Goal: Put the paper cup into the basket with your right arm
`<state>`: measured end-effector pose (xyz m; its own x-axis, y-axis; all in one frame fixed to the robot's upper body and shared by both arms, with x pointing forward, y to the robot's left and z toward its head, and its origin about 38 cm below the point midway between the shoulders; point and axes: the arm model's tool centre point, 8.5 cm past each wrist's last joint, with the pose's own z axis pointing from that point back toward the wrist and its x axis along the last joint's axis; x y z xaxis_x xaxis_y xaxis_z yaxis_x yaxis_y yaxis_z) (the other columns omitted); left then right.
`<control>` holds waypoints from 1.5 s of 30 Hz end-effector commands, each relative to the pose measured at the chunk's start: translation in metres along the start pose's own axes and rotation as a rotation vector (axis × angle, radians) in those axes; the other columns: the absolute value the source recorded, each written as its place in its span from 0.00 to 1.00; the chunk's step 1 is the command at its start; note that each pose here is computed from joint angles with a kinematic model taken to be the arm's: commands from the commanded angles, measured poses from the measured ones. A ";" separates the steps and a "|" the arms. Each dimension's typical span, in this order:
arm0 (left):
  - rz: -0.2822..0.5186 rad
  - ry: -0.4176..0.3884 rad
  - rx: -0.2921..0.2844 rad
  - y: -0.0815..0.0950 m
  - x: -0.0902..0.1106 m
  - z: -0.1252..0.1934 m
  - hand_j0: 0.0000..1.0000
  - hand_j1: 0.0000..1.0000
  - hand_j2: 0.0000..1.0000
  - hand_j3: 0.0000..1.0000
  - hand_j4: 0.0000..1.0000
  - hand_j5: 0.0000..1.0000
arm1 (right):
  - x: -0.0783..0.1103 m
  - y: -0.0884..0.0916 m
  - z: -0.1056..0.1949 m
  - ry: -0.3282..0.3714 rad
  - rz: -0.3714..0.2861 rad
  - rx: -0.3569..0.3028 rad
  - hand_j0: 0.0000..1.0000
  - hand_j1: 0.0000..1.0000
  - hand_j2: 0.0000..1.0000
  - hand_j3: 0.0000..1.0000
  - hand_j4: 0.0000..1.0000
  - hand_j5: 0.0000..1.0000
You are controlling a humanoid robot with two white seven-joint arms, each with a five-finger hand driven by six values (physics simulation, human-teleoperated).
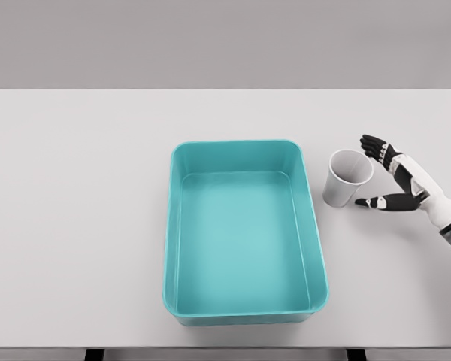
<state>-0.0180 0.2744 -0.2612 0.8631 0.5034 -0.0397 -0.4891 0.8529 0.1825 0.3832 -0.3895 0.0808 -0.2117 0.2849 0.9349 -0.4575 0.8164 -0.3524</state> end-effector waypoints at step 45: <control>0.000 0.000 0.000 0.000 0.000 0.000 1.00 1.00 1.00 1.00 1.00 1.00 | 0.006 0.030 -0.028 -0.088 -0.053 0.008 0.62 0.62 0.62 0.62 0.62 0.62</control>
<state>-0.0180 0.2744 -0.2612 0.8631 0.5035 -0.0398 -0.4891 0.8529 0.1826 0.3921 -0.3502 0.0756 -0.2536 0.2076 0.9448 -0.4825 0.8194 -0.3096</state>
